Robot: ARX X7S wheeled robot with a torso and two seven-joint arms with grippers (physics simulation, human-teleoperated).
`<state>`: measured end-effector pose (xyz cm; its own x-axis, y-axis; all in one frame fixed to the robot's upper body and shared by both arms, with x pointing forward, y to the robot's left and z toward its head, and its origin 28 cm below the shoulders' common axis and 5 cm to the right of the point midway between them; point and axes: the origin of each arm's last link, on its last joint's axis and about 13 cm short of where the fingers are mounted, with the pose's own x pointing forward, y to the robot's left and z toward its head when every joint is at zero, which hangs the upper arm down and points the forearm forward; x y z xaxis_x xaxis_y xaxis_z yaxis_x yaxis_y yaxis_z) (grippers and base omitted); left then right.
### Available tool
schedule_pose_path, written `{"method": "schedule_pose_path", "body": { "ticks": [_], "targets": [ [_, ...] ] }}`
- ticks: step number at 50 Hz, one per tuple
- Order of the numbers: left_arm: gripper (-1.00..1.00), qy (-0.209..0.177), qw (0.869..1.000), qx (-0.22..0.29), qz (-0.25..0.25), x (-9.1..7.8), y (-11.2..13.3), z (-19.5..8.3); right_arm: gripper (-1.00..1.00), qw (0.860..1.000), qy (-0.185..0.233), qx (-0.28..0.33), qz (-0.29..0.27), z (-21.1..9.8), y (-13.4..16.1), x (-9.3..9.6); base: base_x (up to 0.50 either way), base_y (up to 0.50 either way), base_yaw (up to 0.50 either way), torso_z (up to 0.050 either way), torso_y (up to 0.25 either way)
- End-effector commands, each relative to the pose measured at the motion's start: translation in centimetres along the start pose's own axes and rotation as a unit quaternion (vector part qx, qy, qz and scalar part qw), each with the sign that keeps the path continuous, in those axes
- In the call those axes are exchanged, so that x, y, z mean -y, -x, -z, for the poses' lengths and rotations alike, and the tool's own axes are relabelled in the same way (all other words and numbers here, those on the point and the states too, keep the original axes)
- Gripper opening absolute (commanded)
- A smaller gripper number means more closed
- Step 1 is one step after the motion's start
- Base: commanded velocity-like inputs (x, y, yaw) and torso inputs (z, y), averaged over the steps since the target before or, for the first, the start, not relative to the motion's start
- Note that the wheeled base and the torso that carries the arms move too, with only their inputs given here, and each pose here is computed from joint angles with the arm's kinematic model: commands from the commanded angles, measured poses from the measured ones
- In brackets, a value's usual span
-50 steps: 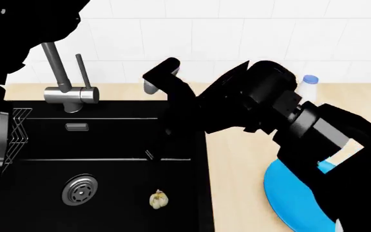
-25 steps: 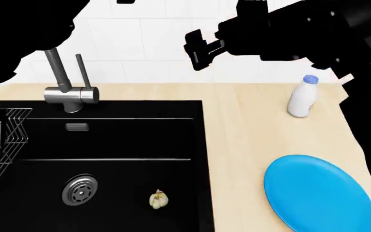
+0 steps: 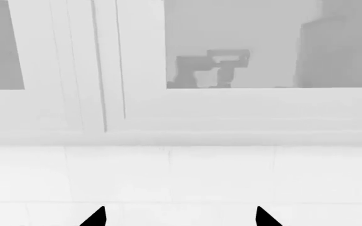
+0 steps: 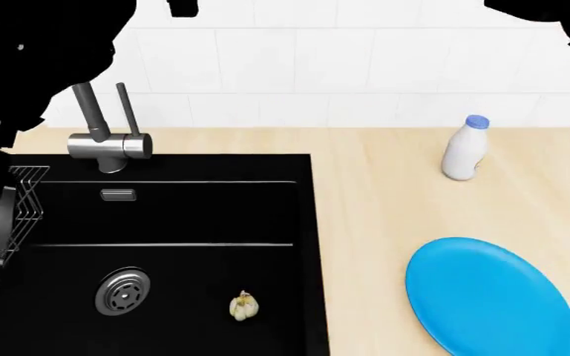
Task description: Pick the ginger from the counter and place it in the sink. Then turn on the sink faucet.
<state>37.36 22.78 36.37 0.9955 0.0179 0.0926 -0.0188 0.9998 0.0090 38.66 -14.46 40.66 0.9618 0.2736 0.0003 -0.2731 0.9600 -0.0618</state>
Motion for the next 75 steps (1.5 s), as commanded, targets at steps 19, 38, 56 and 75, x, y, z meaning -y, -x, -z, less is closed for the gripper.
{"method": "schedule_pose_path", "body": {
  "ticks": [19,38,56,75],
  "targets": [
    [1.00,-0.040,0.996,0.021,-0.074,-1.9,-5.9,6.0,1.00,0.997,-0.022,0.071,0.014,-2.9,1.5,1.9,0.00,0.00,0.00,0.000,0.000],
    [1.00,-0.039,0.994,0.013,-0.099,-2.9,-5.7,9.9,1.00,0.997,-0.026,0.069,0.011,-2.3,1.3,2.0,0.00,0.00,0.00,0.000,0.000],
    [1.00,-0.049,0.993,-0.015,-0.108,-3.3,-5.3,12.5,1.00,0.997,-0.034,0.063,0.016,-1.9,1.1,2.2,0.00,0.00,0.00,0.000,0.000],
    [1.00,-0.047,0.991,-0.031,-0.119,-3.5,-5.1,13.6,1.00,0.998,-0.035,0.060,0.015,-1.5,1.0,2.1,0.00,0.00,0.00,0.000,0.000]
  ]
}}
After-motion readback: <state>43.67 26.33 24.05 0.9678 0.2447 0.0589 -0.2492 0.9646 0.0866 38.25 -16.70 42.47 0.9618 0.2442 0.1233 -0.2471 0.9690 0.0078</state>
